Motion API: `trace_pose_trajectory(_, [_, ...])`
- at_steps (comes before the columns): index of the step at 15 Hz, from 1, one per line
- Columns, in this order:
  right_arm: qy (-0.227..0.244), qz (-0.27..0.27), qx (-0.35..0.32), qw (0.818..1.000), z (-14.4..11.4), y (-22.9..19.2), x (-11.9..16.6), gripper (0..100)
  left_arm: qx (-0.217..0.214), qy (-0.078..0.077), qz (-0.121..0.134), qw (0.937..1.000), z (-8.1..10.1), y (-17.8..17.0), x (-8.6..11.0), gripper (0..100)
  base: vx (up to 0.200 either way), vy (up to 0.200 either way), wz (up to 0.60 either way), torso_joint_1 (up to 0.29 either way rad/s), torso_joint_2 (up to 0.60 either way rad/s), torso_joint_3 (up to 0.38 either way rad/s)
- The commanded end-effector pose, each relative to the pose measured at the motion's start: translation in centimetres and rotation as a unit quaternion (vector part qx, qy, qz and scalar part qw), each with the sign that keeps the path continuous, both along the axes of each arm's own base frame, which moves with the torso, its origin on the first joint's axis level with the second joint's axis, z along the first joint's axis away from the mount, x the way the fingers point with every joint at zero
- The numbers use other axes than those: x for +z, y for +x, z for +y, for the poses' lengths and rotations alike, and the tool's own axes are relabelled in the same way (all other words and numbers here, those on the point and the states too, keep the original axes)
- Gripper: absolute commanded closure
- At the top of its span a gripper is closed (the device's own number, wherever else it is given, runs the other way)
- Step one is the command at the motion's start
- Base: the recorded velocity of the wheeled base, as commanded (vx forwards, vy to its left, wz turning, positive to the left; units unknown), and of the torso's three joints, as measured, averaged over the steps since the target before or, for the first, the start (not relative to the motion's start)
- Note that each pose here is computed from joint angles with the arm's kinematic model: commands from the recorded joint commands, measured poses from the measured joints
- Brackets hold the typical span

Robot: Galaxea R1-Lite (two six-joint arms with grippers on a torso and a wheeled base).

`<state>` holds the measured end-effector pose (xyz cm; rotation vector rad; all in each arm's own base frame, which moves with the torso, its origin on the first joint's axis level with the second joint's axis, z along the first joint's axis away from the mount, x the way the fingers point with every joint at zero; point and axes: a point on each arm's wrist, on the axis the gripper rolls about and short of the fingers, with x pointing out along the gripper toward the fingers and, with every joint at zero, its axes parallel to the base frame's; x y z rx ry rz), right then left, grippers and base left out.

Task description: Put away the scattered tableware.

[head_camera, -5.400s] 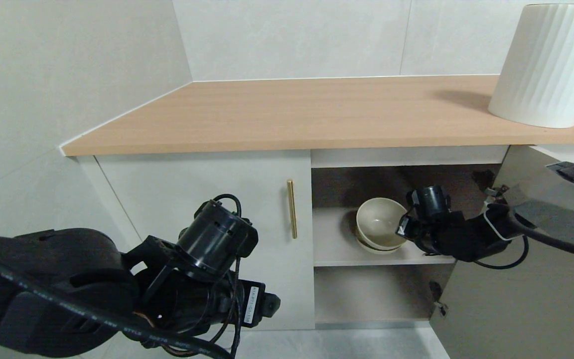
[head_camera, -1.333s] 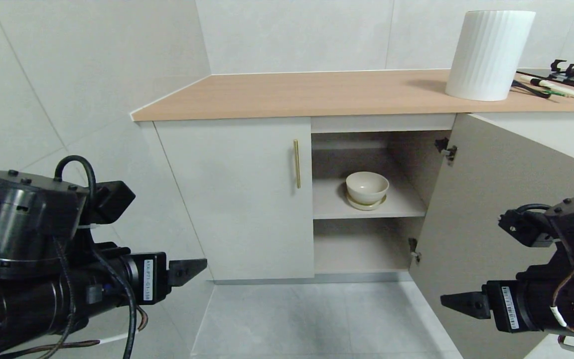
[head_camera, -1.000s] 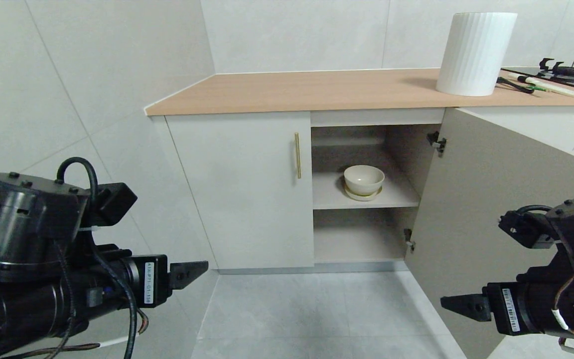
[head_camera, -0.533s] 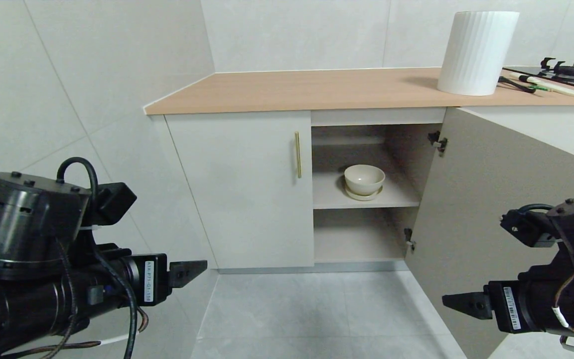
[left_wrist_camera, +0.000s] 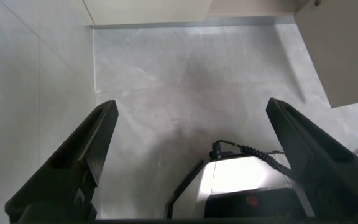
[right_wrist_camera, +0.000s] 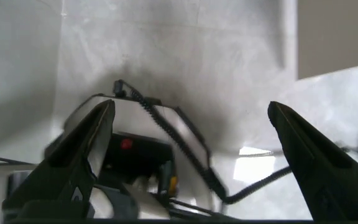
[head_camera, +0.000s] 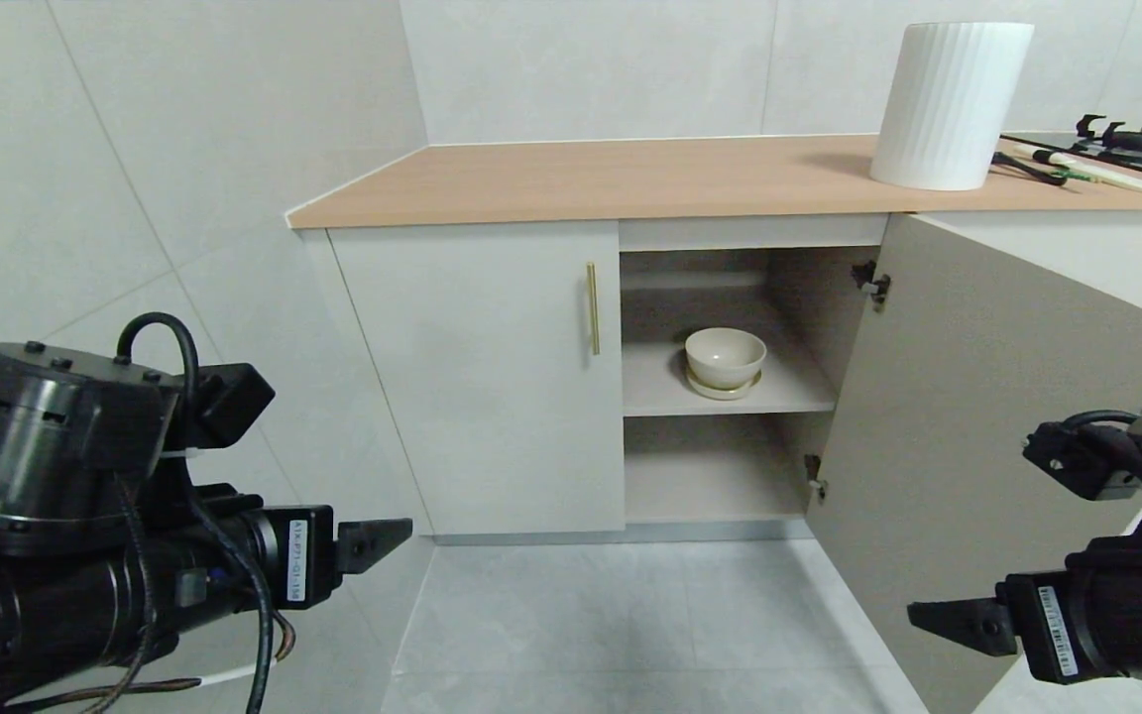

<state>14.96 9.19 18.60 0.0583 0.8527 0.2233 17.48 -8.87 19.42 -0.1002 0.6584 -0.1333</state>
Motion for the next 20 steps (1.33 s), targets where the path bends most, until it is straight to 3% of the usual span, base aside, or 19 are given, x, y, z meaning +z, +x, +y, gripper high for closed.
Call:
trace_pose_trajectory(1, [-0.007,-0.011,-0.012,1.0,-0.4,-0.1,0.3,0,0.0,0.001,0.001,1.0,0.0,0.0,-0.1,0,0.0,-0.2,0.0,-0.002,0.0,0.002])
trace_pose_trajectory(8, [-0.04,0.006,-0.059,0.997,-1.7,0.8,0.2,0,0.0,0.001,0.001,1.0,0.0,0.0,-0.1,0,0.0,-0.2,0.0,0.002,0.0,0.001])
trace_pose_trajectory(13, [-0.089,0.012,-0.102,0.991,-4.1,0.8,0.9,0,-0.003,0.004,0.001,1.0,0.0,0.0,-0.1,0,0.0,-0.2,0.0,0.001,0.0,0.003])
trace_pose_trajectory(17, [-0.115,-0.009,-0.147,0.982,-5.9,0.8,1.6,0,-0.006,0.01,0.003,0.9999,0.0,0.0,-0.3,0,0.0,0.0,0.0,0.0,0.0,0.0])
trace_pose_trajectory(20, [-0.107,-0.026,-0.191,0.975,-7.0,2.2,2.1,0,-0.006,0.01,0.003,0.9999,0.0,0.0,-0.3,0,0.0,0.0,0.0,0.0,0.0,0.0])
